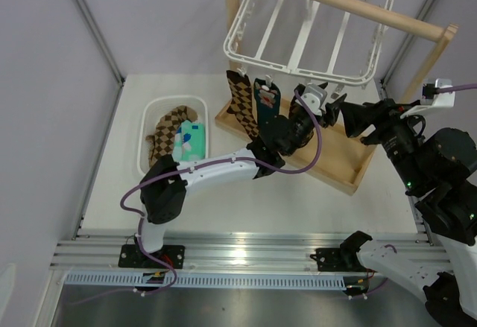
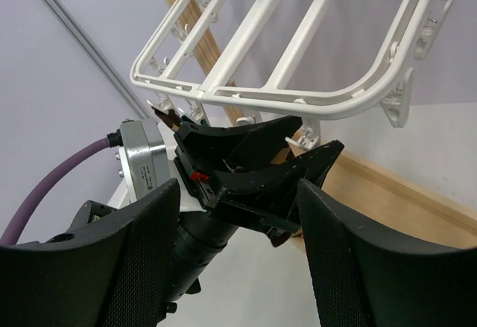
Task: Clip the socks to the hanger
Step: Open the clamp at the hanger.
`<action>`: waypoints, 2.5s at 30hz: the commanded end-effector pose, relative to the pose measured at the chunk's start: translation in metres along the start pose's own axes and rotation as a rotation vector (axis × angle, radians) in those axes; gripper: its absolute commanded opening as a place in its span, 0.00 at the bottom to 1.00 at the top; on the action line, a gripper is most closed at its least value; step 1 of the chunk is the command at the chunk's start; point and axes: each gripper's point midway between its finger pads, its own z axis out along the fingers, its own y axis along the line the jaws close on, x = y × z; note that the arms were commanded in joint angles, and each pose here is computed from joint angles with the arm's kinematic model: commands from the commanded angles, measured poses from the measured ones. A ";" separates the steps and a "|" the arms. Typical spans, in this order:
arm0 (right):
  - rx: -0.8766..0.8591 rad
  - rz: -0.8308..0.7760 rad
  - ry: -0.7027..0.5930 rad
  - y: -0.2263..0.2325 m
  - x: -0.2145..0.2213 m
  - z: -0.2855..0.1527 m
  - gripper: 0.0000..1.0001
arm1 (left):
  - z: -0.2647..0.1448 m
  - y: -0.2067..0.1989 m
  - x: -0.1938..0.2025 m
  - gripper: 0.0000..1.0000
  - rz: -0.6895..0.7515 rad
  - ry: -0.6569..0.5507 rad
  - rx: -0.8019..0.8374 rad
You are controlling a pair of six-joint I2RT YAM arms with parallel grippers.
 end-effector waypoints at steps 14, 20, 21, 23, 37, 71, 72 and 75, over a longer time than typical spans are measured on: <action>-0.028 -0.026 0.025 0.010 0.010 0.021 0.67 | -0.022 0.007 -0.047 0.16 -0.041 -0.103 0.010; -0.016 -0.044 0.017 0.010 0.013 0.038 0.65 | -0.043 0.003 -0.065 0.13 -0.050 -0.086 0.082; -0.018 -0.043 0.022 0.011 0.015 0.040 0.64 | -0.044 0.001 -0.066 0.13 -0.049 -0.077 0.094; -0.030 -0.045 0.044 0.014 0.021 0.046 0.64 | -0.049 -0.003 -0.071 0.13 -0.053 -0.069 0.125; -0.165 -0.028 0.056 0.041 0.023 0.067 0.63 | -0.059 -0.016 -0.076 0.13 -0.028 0.003 0.223; -0.051 -0.030 0.037 0.019 0.028 0.078 0.08 | -0.103 0.013 -0.071 0.80 -0.156 0.177 0.101; -0.048 -0.030 0.039 0.019 0.029 0.078 0.06 | -0.111 0.016 -0.063 0.83 -0.152 0.222 0.098; -0.039 -0.034 0.044 0.017 0.031 0.079 0.04 | -0.130 0.033 -0.067 0.89 -0.183 0.272 0.019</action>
